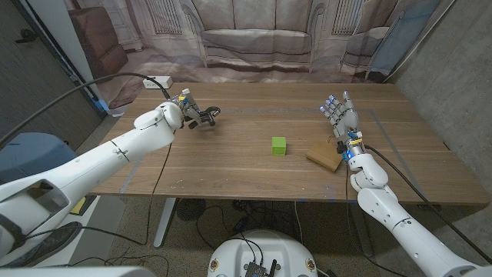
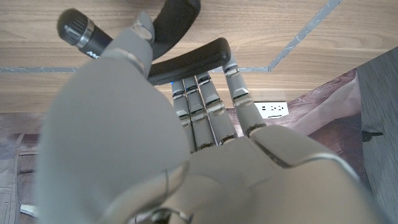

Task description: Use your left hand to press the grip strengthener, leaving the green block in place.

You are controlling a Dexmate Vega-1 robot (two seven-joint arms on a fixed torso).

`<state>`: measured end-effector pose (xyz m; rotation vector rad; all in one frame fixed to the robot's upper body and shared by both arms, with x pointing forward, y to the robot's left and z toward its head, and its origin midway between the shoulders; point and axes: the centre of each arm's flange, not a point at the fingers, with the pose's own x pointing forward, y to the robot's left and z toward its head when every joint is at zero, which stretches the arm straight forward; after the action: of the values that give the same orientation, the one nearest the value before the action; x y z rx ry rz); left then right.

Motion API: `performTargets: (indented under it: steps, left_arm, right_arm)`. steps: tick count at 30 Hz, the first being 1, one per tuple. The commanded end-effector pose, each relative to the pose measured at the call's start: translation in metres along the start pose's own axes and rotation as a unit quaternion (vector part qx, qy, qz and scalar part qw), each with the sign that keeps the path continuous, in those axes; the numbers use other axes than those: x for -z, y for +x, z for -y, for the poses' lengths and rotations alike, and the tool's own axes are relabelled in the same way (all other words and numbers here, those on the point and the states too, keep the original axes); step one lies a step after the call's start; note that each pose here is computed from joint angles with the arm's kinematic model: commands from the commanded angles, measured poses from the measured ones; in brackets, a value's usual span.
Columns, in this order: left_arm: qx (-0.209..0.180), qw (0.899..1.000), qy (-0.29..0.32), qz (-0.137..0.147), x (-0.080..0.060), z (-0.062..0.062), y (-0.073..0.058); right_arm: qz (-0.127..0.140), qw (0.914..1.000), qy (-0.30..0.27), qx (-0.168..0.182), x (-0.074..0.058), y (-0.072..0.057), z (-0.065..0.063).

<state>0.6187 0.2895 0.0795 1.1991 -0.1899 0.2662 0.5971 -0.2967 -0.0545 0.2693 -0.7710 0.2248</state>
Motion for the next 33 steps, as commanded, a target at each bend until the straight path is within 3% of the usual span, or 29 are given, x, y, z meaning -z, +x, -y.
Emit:
performTargets:
  steps: [1, 13, 33]
  left_arm:
    - [0.009, 1.0, 0.011, -0.003, 0.0027, -0.0001, 0.0007]
    - [0.01, 1.0, 0.026, 0.0, 0.0051, -0.0022, -0.0003]
    - [0.016, 0.997, 0.051, 0.047, 0.0092, 0.0049, 0.0085]
  right_arm:
    - [-0.001, 1.0, 0.0, -0.002, 0.0, -0.0001, -0.0006]
    - [-0.003, 1.0, 0.0, -0.004, 0.0005, 0.0007, -0.0007]
    - [-0.006, 1.0, 0.004, 0.001, 0.0033, -0.0015, 0.0017]
